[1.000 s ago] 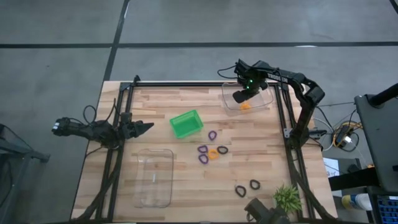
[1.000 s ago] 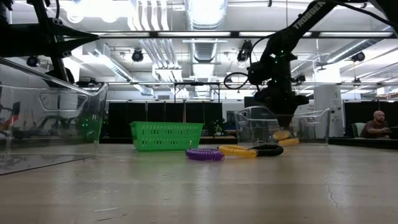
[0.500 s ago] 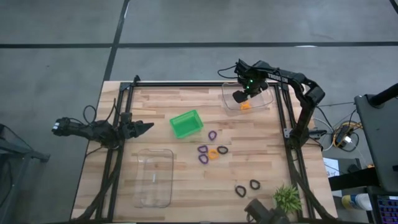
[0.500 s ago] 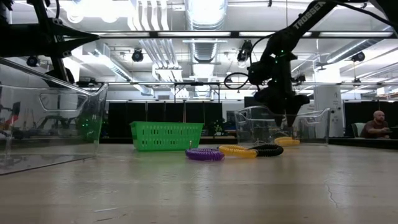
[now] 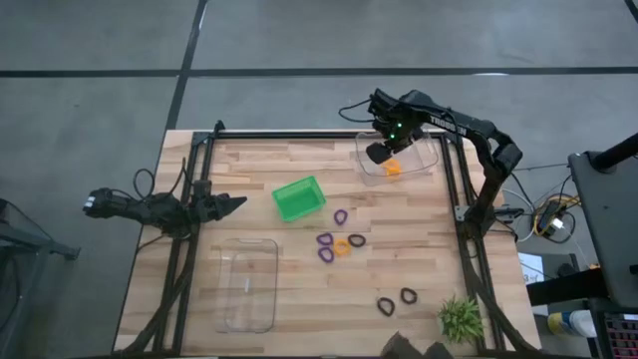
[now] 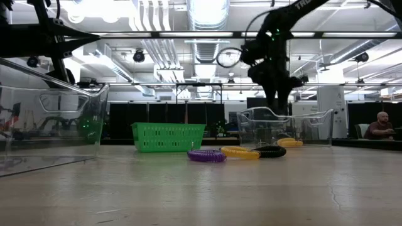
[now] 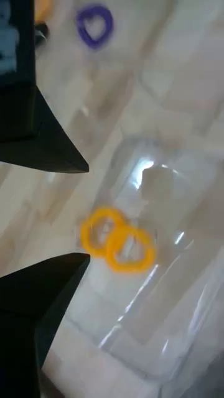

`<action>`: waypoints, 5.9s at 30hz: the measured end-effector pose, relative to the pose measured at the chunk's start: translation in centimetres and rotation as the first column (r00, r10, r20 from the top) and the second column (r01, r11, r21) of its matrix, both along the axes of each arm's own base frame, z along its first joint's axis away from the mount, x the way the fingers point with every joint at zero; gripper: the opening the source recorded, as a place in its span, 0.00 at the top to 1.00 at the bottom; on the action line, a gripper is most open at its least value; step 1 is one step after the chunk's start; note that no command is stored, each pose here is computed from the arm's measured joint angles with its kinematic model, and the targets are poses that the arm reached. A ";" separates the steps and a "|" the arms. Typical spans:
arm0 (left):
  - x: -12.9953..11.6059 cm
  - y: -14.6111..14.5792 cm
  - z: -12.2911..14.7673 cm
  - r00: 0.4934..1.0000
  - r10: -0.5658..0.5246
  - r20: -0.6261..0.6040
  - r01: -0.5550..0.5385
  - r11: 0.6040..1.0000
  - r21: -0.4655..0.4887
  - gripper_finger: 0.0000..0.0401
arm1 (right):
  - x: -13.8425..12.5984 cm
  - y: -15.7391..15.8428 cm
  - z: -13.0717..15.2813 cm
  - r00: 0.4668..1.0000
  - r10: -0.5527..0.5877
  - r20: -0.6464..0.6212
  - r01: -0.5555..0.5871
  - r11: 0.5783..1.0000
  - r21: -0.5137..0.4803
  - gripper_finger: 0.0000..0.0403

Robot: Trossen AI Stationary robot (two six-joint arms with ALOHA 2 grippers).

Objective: Sort spring keychains
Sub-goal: Put the yellow spring keychain into the top transparent bin

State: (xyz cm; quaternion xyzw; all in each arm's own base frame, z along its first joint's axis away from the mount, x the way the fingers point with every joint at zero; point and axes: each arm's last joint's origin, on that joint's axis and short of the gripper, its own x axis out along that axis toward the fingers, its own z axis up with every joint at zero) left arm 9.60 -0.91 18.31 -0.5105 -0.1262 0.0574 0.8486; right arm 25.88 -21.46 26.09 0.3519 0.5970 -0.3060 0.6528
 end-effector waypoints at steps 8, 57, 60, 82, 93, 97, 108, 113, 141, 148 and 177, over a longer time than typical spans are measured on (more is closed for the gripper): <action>0.0 0.0 0.0 1.000 0.000 0.000 0.000 1.000 0.000 1.00 | 3.9 5.0 2.5 0.989 0.140 0.041 -0.139 0.990 -0.028 0.47; 0.0 0.0 -0.1 1.000 0.000 -0.007 0.000 1.000 0.004 1.00 | 15.1 24.6 -7.3 0.344 0.938 -0.048 -0.932 0.336 -0.135 0.47; 0.0 0.0 -0.1 1.000 0.000 -0.007 0.000 1.000 0.003 1.00 | 15.4 24.3 -8.7 0.327 0.943 -0.063 -0.942 0.319 -0.107 0.47; 0.0 0.0 0.0 1.000 0.000 -0.007 0.000 1.000 0.007 1.00 | 15.8 24.1 -11.3 0.306 0.950 -0.065 -0.951 0.300 -0.079 0.62; 0.0 0.0 0.0 1.000 0.001 -0.007 -0.001 1.000 0.008 1.00 | 15.1 24.2 -11.9 0.318 0.947 -0.033 -0.948 0.318 -0.026 0.96; 0.0 0.0 0.0 1.000 0.001 -0.008 -0.001 1.000 0.010 1.00 | 15.1 24.2 -11.7 0.320 0.947 -0.036 -0.947 0.320 -0.015 0.97; 0.0 0.0 -0.1 1.000 0.001 -0.008 -0.001 1.000 0.010 1.00 | 15.5 24.4 -6.6 0.346 0.938 -0.011 -0.938 0.346 0.004 0.98; 0.0 0.0 -0.1 1.000 0.001 -0.008 -0.001 1.000 0.010 1.00 | 16.0 24.6 -1.7 0.361 0.931 0.055 -0.932 0.362 -0.022 0.98; 0.0 0.0 -0.1 1.000 0.011 -0.011 -0.011 1.000 0.002 1.00 | 14.8 16.2 5.0 0.593 0.800 0.091 -0.801 0.598 -0.038 0.98; 0.0 0.0 -0.1 1.000 0.011 -0.011 -0.011 1.000 0.001 1.00 | 12.9 8.6 5.0 0.777 0.624 0.086 -0.626 0.780 -0.005 0.98; 0.0 0.0 -0.1 1.000 0.011 -0.010 -0.011 1.000 0.000 1.00 | 2.4 -5.4 -0.6 0.987 0.124 -0.101 -0.110 0.985 0.129 0.98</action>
